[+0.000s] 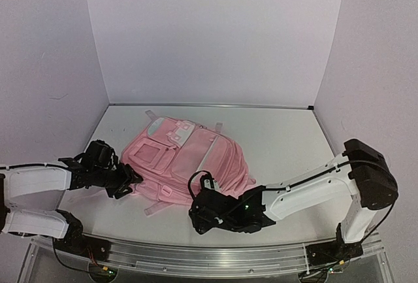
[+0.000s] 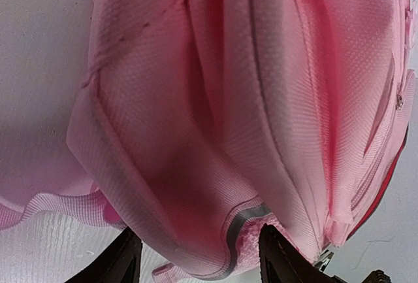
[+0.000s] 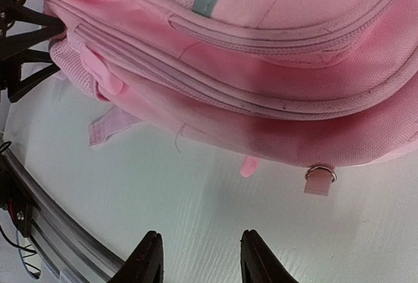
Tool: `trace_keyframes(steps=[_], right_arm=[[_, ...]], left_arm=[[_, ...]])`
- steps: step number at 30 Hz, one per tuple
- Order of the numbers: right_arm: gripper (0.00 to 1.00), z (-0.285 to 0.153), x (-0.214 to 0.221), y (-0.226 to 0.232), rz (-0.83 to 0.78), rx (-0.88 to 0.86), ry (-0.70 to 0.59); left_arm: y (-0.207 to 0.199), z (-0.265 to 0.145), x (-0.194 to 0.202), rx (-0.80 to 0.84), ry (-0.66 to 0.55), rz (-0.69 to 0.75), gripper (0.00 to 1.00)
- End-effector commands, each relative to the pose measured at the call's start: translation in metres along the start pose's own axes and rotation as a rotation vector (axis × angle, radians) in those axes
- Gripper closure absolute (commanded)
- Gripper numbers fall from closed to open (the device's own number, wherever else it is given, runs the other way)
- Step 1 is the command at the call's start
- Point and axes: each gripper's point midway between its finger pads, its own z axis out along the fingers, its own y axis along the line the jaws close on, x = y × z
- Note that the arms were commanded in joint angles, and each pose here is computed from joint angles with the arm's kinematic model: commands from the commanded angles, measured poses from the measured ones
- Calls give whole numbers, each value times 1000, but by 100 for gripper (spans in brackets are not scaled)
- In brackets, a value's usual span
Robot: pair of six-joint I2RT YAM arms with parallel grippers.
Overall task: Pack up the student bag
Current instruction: Zip the student bag at the center of the board.
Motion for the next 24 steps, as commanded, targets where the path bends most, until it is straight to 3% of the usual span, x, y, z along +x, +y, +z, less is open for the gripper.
trace_keyframes(steps=[1, 5, 24], right_arm=[[57, 5, -20, 4, 55, 40, -104], [58, 17, -18, -3, 45, 83, -123], [62, 58, -26, -36, 52, 233, -184]], left_arm=[[-4, 7, -5, 47, -22, -24, 40], [-2, 9, -7, 31, -29, -17, 53], [-2, 16, -9, 23, -28, -27, 82]])
